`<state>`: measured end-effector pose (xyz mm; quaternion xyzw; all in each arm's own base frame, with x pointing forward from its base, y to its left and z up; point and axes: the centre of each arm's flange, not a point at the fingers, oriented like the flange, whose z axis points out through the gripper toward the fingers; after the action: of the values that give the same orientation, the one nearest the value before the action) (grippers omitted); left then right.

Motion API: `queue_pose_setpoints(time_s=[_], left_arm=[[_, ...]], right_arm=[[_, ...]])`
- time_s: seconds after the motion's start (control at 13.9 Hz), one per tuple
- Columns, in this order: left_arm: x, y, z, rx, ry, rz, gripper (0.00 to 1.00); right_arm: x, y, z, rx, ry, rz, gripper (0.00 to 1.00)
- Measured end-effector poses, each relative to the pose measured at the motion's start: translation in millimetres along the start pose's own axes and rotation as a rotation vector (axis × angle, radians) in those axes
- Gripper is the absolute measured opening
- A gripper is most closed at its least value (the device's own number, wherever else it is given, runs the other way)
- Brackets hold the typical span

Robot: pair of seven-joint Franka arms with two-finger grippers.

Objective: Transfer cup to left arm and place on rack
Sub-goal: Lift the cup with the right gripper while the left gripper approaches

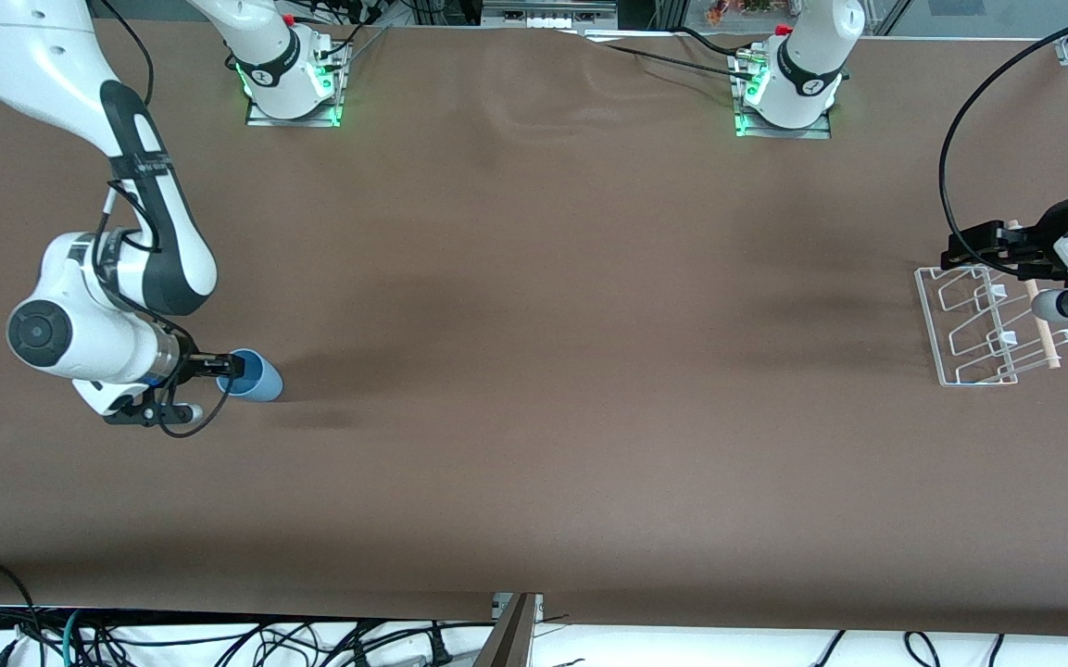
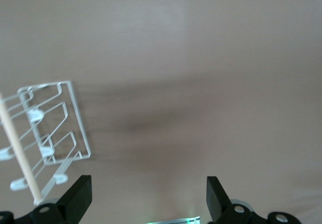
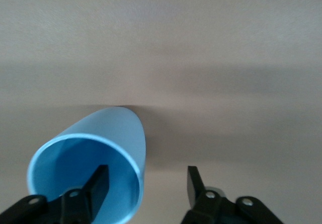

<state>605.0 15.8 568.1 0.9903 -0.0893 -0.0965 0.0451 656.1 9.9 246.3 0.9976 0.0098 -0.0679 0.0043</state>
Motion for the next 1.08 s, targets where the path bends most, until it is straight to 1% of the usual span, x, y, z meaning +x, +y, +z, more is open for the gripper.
queue_pose_setpoints(time_s=[0.07, 0.14, 0.22, 0.29, 0.36, 0.43, 0.57, 0.65, 0.79, 0.86, 0.93, 1.08], left_arm=[[2, -1, 3, -0.011, -0.003, 0.071, 1.0], [5, -2, 8, -0.02, -0.009, 0.14, 1.0], [8, -1, 12, -0.027, -0.015, 0.204, 1.0], [11, 2, 16, -0.039, -0.017, 0.258, 1.0], [13, 7, 19, -0.061, -0.016, 0.313, 1.0], [15, 13, 22, -0.086, -0.015, 0.367, 1.0], [17, 22, 32, -0.141, -0.014, 0.458, 1.0], [19, 26, 37, -0.17, -0.01, 0.493, 1.0], [22, 36, 42, -0.221, 0.01, 0.562, 1.0], [25, 44, 43, -0.234, 0.025, 0.595, 1.0], [28, 52, 44, -0.246, 0.038, 0.623, 1.0], [32, 71, 44, -0.287, 0.07, 0.671, 1.0]], right_arm=[[0, -1, 5, 0.0, -0.006, -0.001, 0.52], [0, -2, 7, 0.0, -0.009, -0.003, 0.39], [1, -4, 7, 0.0, -0.008, -0.006, 0.29], [1, -5, 6, 0.0, -0.005, -0.007, 0.16], [2, -6, 4, 0.001, -0.002, -0.008, 0.07], [2, -6, 3, 0.001, 0.001, -0.008, 0.05], [4, -7, -5, 0.001, 0.008, -0.01, 0.05], [5, -8, -12, 0.001, 0.001, -0.011, 0.05], [2, -15, -38, 0.012, -0.034, -0.014, 0.05], [-3, -23, -54, 0.039, -0.059, -0.011, 0.05], [-9, -36, -72, 0.082, -0.082, -0.011, 0.05], [-21, -70, -99, 0.192, -0.113, -0.02, 0.05]])
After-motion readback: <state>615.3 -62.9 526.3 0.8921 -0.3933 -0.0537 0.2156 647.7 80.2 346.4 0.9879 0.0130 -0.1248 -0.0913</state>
